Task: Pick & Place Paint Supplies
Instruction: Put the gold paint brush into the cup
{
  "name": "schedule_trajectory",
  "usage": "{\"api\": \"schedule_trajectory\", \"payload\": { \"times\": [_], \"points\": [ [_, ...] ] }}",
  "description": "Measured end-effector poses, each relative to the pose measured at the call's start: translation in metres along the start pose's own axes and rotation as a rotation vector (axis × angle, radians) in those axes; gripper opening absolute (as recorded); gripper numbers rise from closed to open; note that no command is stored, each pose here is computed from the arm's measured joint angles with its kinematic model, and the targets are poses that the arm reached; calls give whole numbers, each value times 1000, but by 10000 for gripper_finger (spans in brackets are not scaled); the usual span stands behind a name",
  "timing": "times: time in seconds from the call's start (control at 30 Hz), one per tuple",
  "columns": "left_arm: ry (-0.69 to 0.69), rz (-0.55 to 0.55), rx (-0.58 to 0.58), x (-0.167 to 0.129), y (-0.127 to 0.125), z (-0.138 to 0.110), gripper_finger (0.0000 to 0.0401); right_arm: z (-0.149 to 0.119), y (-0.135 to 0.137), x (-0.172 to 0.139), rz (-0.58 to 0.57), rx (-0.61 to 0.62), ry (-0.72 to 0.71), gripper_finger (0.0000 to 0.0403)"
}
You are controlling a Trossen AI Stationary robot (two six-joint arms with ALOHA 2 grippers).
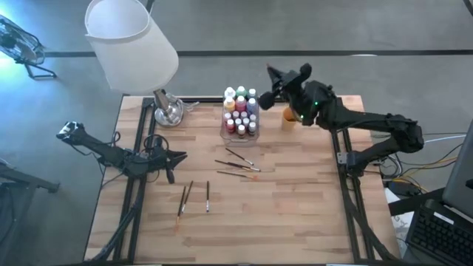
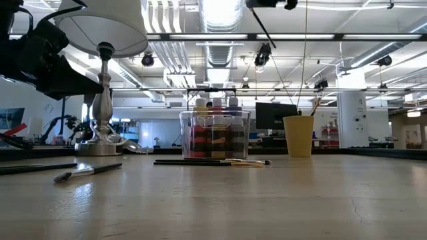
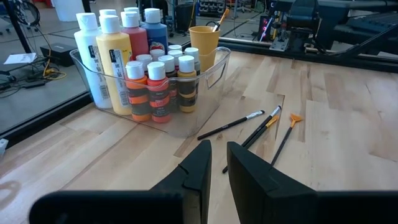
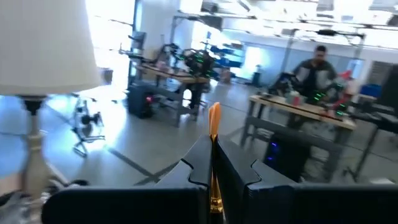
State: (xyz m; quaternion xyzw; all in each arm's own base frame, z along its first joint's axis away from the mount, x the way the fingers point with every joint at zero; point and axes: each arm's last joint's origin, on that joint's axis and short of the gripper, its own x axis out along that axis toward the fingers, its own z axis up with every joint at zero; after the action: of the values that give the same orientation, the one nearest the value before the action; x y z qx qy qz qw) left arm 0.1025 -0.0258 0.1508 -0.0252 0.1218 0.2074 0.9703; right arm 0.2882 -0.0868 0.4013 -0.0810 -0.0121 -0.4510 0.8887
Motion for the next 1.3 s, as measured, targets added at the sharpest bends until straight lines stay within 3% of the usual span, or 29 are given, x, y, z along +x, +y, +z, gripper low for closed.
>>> {"api": "schedule_trajectory", "payload": {
  "times": [0.1, 0.3, 0.63, 1.13, 1.3],
  "points": [
    [0, 0, 0, 0, 0, 0, 56, -14, -16, 6, -49, 25, 26, 8],
    [0, 0, 0, 0, 0, 0, 56, -58, -42, 6, -15, 136, -50, 8],
    [-1, 0, -3, 0, 0, 0, 56, -116, -49, -8, -23, 150, -108, 8],
    [-4, -1, -16, 0, 0, 0, 57, -161, -56, -23, -78, 141, -19, 8],
    [-4, -1, -16, 0, 0, 0, 56, -172, -60, -29, -97, 161, -52, 8]
  ]
}}
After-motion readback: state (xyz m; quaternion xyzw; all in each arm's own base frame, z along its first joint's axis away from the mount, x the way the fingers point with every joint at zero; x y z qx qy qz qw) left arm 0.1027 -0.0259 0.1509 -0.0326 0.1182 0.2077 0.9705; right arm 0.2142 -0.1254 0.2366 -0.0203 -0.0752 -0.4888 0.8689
